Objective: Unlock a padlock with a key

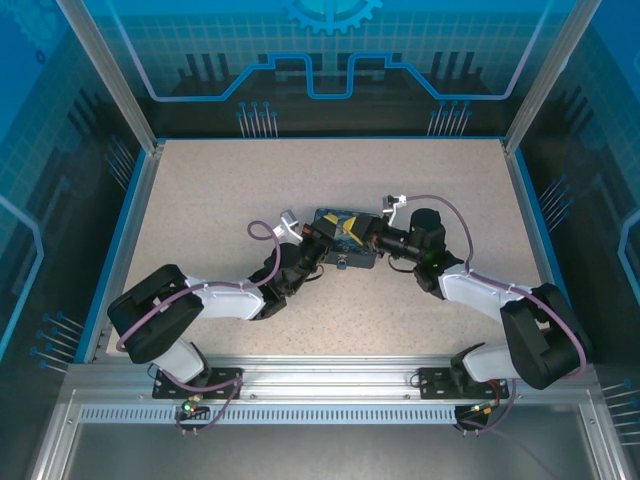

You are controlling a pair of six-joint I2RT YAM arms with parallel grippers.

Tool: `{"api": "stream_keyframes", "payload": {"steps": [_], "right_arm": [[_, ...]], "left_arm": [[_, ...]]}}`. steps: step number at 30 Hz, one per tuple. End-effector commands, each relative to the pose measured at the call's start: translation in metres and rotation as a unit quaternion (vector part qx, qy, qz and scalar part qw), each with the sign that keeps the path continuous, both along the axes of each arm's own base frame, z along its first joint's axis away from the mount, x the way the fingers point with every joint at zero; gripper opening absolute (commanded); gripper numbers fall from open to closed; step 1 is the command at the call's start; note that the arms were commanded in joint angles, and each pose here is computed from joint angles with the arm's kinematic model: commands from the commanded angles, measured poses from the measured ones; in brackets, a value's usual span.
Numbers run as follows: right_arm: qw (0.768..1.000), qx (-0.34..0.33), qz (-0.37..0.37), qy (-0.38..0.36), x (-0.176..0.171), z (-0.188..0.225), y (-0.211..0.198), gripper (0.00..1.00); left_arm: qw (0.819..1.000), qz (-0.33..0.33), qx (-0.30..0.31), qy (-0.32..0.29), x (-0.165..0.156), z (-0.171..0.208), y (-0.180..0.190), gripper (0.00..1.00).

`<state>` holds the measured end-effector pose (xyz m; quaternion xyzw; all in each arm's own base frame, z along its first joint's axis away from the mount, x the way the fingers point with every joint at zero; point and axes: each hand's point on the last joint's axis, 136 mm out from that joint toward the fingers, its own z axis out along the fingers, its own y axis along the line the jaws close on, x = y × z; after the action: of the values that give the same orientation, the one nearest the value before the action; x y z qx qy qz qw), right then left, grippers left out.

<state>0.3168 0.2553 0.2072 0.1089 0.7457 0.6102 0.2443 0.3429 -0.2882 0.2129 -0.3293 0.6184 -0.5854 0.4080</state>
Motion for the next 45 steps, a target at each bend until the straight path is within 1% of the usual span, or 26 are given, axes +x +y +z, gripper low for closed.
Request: {"api": "stream_keyframes", "payload": {"steps": [1,3,5,8,14,23,31,35,38,45], "right_arm": [[1.000,0.004,-0.007,-0.005,0.000,0.004,-0.006,0.07],[1.000,0.005,-0.005,-0.006,-0.001,0.004,-0.005,0.08],[1.000,0.007,-0.001,-0.008,-0.001,0.005,-0.004,0.15],[1.000,0.008,0.004,-0.010,-0.003,0.006,-0.003,0.21],[1.000,0.009,0.016,-0.012,-0.008,0.007,0.004,0.21],[0.999,0.011,0.026,-0.017,-0.009,0.009,0.011,0.17],[0.999,0.007,0.030,-0.015,-0.012,0.006,0.014,0.17],[0.999,0.006,0.029,-0.015,-0.012,0.005,0.014,0.09],[1.000,0.005,0.025,-0.015,-0.010,0.006,0.012,0.00],[1.000,0.009,-0.001,-0.014,-0.003,0.010,0.002,0.00]], "left_arm": [[1.000,0.015,-0.013,-0.024,-0.002,0.012,0.005,0.00],[0.999,0.015,-0.014,-0.025,-0.002,0.013,0.005,0.00],[0.999,0.016,-0.015,-0.026,-0.001,0.013,0.005,0.00],[0.999,0.018,-0.016,-0.027,-0.001,0.014,0.005,0.00],[0.999,0.021,-0.020,-0.034,0.000,0.017,0.004,0.00],[0.999,0.023,-0.022,-0.034,0.001,0.015,0.003,0.00],[0.999,0.025,-0.023,-0.034,0.001,0.013,0.003,0.00],[0.999,0.026,-0.023,-0.035,0.001,0.013,0.003,0.00],[0.999,0.026,-0.024,-0.036,0.000,0.013,0.004,0.00],[0.999,0.027,-0.025,-0.036,-0.007,0.009,0.005,0.00]]}}
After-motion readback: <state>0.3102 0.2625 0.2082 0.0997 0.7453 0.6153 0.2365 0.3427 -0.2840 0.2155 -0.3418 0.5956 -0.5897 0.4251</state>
